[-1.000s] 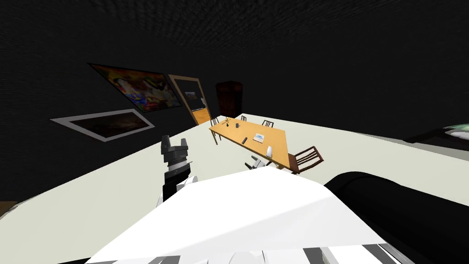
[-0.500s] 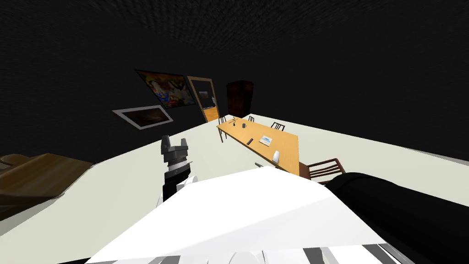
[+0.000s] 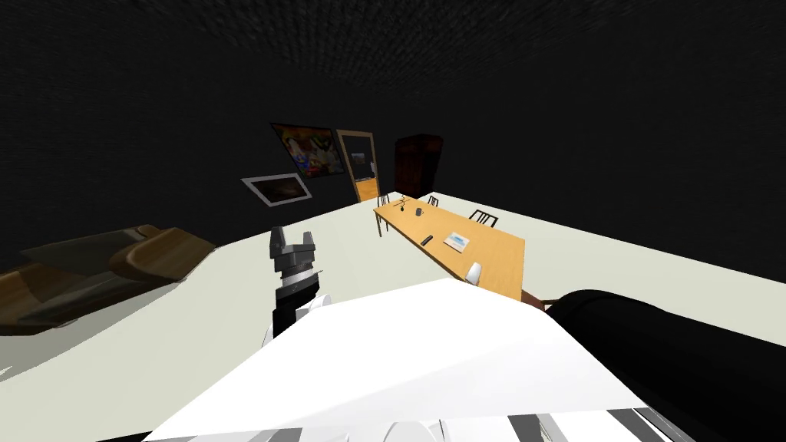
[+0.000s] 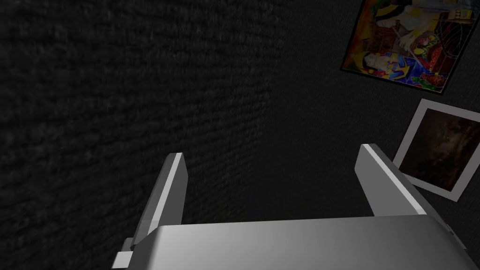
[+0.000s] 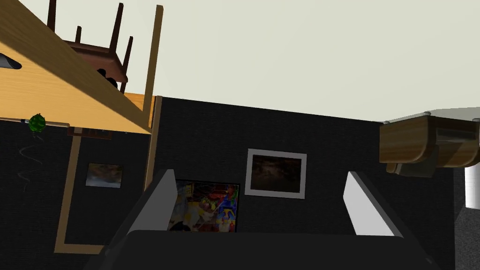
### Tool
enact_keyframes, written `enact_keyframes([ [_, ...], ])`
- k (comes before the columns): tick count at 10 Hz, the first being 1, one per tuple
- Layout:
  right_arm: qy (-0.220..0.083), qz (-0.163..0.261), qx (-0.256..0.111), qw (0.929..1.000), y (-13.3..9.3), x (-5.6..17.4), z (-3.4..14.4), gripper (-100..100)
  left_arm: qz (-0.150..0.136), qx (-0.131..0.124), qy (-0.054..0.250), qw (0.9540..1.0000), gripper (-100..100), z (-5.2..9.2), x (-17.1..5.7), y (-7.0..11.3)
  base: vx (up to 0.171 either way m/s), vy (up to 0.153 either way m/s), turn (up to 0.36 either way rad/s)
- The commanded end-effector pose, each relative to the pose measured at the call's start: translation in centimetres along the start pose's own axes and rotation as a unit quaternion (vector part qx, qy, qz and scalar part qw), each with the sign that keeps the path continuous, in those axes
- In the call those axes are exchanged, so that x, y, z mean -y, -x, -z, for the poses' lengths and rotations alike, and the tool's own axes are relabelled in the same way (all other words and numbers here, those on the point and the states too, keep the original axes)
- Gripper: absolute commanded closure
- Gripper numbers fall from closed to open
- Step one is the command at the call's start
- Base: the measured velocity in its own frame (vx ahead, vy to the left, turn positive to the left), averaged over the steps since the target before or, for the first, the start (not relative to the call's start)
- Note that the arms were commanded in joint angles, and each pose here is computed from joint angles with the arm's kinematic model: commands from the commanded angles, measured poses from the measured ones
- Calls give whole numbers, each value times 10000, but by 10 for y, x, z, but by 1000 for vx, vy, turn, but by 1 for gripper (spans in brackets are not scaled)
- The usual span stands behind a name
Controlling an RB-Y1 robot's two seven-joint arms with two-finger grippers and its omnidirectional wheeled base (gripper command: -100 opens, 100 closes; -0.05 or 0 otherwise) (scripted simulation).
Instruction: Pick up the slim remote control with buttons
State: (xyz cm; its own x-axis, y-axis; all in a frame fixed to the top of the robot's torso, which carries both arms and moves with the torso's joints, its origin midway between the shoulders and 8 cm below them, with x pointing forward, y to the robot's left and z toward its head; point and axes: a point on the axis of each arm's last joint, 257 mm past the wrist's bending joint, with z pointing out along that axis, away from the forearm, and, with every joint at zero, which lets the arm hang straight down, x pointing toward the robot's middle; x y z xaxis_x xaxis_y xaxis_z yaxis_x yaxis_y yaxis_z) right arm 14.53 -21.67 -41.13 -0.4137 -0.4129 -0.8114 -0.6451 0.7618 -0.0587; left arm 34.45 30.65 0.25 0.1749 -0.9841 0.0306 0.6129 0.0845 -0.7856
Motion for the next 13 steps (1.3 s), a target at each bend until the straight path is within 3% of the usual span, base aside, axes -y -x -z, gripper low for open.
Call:
enact_keyframes([
  [1, 59, 353, -502, 9981, -41, -5, 15, -100, 0, 0, 0, 10000, 0, 0, 0, 0, 9, -54, 353],
  [2, 84, 444, -539, 9975, -43, -6, 15, -100, 1, 0, -1, 10000, 0, 0, 0, 0, 11, -51, 206],
  [3, 157, 705, -938, 9930, -76, -8, 31, -100, 0, 0, 0, 10000, 0, 0, 0, 0, 21, -61, 391],
  [4, 185, 795, -973, 9919, -78, -9, 32, -100, 1, 0, -1, 10000, 0, 0, 0, 0, 23, -67, 197],
  [5, 284, 1067, -1362, 9845, -110, -11, 50, -100, -1, 0, 1, 10000, 0, 0, 0, 0, 37, -71, 327],
  [6, 307, 1132, -1386, 9834, -112, -12, 51, -100, 0, 0, 0, 10000, 0, 0, 0, 0, 27, -64, 173],
  [7, 425, 1421, -1736, 9736, -140, -14, 70, -100, -1, 0, 1, 10000, 0, 0, 0, 0, 22, -69, 282],
  [8, 445, 1453, -1776, 9723, -143, -14, 72, -100, 0, 0, 0, 10000, 0, 0, 0, 0, 26, -68, 191],
  [9, 582, 1786, -2062, 9603, -165, -15, 89, -100, -1, 0, 1, 10000, 0, 0, 0, 0, 28, -74, 297],
  [10, 596, 1754, -2138, 9592, -173, -16, 94, -100, 0, 0, 0, 10000, 0, 0, 0, 0, 30, -69, 176],
  [12, 884, 2282, -2698, 9313, -217, -16, 134, -100, -1, 0, 0, 10000, 0, 0, 0, 0, 49, -94, 363],
  [13, 920, 2288, -2776, 9285, -223, -17, 139, -100, -1, 0, 1, 10000, 0, 0, 0, 0, 34, -102, 142],
])
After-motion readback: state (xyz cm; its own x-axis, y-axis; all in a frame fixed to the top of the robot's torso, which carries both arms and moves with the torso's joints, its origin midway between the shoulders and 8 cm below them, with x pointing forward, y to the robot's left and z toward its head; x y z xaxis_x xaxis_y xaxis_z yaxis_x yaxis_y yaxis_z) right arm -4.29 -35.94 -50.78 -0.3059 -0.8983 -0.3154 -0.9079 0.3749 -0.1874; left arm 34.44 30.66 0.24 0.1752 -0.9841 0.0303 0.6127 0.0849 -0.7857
